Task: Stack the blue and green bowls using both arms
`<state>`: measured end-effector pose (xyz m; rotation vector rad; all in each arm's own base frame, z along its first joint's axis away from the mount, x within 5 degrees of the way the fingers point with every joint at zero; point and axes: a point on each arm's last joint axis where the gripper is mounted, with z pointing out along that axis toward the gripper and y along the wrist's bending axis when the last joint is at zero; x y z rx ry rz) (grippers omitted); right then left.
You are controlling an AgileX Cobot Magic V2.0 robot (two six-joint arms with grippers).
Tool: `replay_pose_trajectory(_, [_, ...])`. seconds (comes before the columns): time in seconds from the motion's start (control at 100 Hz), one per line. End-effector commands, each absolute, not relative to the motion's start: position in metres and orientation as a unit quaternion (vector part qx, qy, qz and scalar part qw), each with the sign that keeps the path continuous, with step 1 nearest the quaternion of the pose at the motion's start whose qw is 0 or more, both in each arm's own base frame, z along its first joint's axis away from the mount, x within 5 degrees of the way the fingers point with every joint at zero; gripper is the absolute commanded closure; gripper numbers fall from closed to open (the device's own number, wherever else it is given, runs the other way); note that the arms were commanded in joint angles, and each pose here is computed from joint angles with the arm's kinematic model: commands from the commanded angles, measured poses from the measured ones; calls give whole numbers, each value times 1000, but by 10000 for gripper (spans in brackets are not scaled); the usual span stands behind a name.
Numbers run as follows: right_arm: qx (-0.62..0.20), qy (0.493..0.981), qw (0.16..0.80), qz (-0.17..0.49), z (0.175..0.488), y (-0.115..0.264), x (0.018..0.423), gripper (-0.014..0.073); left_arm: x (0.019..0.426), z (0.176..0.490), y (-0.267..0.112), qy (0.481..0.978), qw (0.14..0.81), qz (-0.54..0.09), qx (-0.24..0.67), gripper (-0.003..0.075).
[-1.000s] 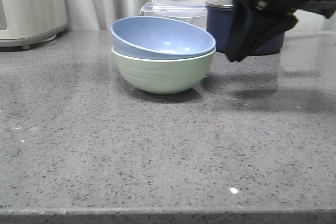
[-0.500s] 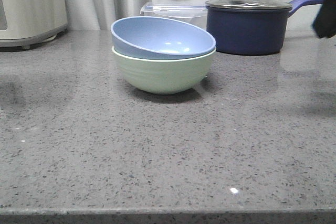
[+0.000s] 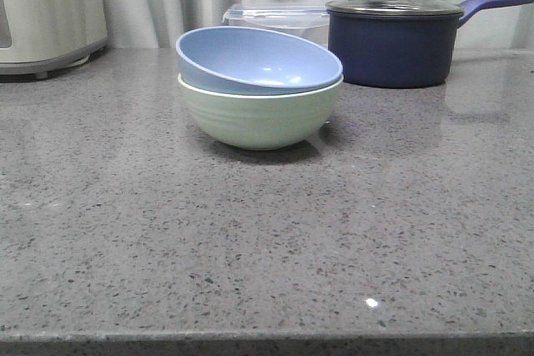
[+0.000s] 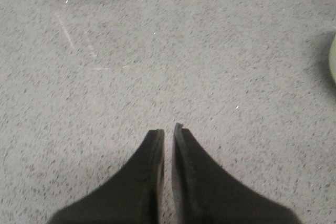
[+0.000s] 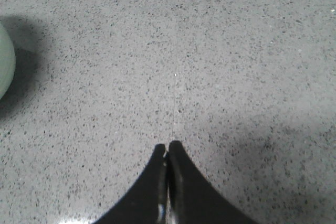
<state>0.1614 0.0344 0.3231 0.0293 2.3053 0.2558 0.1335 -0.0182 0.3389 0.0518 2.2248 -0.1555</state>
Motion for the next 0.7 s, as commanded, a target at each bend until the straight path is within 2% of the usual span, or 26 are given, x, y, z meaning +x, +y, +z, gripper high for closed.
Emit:
replay_pose_trajectory(0.0, [11, 882, 459, 104, 336, 30, 152, 657, 127, 348, -16, 865, 497, -68, 11, 741])
replay_pose_trajectory(0.06, [11, 877, 469, 106, 334, 29, 143, 679, 119, 344, -16, 857, 510, -69, 10, 741])
replay_pose_trajectory(0.51, [-5, 814, 571, 103, 310, 15, 79, 676, 71, 312, -10, 814, 577, -64, 16, 741])
replay_pose_trajectory(0.69, [-5, 800, 591, 107, 298, 12, 63, 676, 57, 303, -9, 796, 600, -29, 66, 741])
